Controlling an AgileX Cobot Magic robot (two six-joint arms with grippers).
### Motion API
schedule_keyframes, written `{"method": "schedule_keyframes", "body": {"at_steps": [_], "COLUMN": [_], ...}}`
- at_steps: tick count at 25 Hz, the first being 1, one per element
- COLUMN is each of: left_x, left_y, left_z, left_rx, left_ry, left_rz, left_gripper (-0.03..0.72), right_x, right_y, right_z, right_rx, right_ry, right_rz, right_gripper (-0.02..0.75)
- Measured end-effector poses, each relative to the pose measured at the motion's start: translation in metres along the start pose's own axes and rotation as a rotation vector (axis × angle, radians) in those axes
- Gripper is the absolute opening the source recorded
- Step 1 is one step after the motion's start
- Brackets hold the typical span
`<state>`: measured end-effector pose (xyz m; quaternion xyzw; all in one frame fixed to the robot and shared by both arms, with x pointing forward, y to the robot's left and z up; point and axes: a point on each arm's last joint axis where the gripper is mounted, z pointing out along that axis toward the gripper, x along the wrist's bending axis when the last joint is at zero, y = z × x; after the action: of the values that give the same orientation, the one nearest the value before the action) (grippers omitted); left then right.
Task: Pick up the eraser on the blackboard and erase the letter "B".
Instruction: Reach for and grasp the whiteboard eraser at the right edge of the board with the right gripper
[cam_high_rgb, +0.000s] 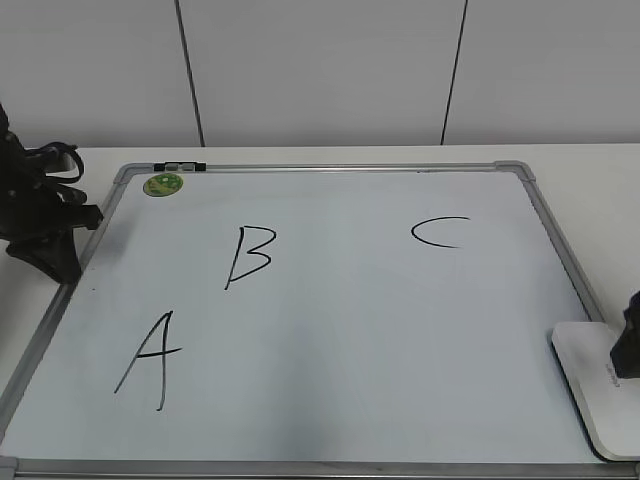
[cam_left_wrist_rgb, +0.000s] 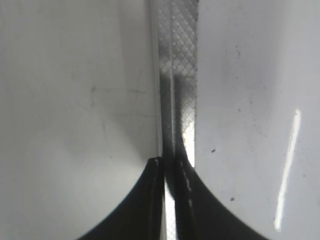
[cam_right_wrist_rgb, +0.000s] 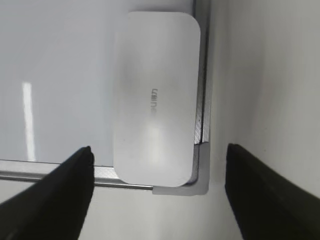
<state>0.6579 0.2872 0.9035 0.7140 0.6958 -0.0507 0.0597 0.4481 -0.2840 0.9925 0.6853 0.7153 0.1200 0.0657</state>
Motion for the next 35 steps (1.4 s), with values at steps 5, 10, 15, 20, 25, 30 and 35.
{"method": "schedule_keyframes", "body": {"at_steps": [5,10,15,20,25,30,35], "left_x": [0.0,0.0,0.0,0.0,0.0,0.0,0.0], "left_y": [0.0,0.0,0.0,0.0,0.0,0.0,0.0], "left_z": [0.0,0.0,0.0,0.0,0.0,0.0,0.0], "left_rx": [0.0,0.0,0.001,0.001,0.001,0.001,0.001], "left_ry": [0.0,-0.001,-0.001,-0.001,-0.001,-0.001,-0.001], "left_rz": [0.0,-0.001,-0.001,-0.001,-0.001,-0.001,-0.001], "left_gripper": [0.011,0.011,0.011,0.011,0.011,0.011,0.011], "right_x": [-0.001,0.0,-0.001,-0.001,-0.002,0.003,0.004], "right_y": [0.006,0.012,0.017,0.022,0.026,0.025,0.028], "right_z": [0.023,0.035,0.045,0.051,0.06,0.067,0.071], "right_rx": [0.058,0.08,0.091,0.098,0.119,0.137,0.148], "right_ry": [0.002,0.022,0.023,0.024,0.026,0.029,0.02], "right_rz": [-0.008,-0.003,0.001,0.006,0.009,-0.011,-0.033], "right_gripper": [0.661,0.663,0.662,0.659,0.654,0.645,0.636]}}
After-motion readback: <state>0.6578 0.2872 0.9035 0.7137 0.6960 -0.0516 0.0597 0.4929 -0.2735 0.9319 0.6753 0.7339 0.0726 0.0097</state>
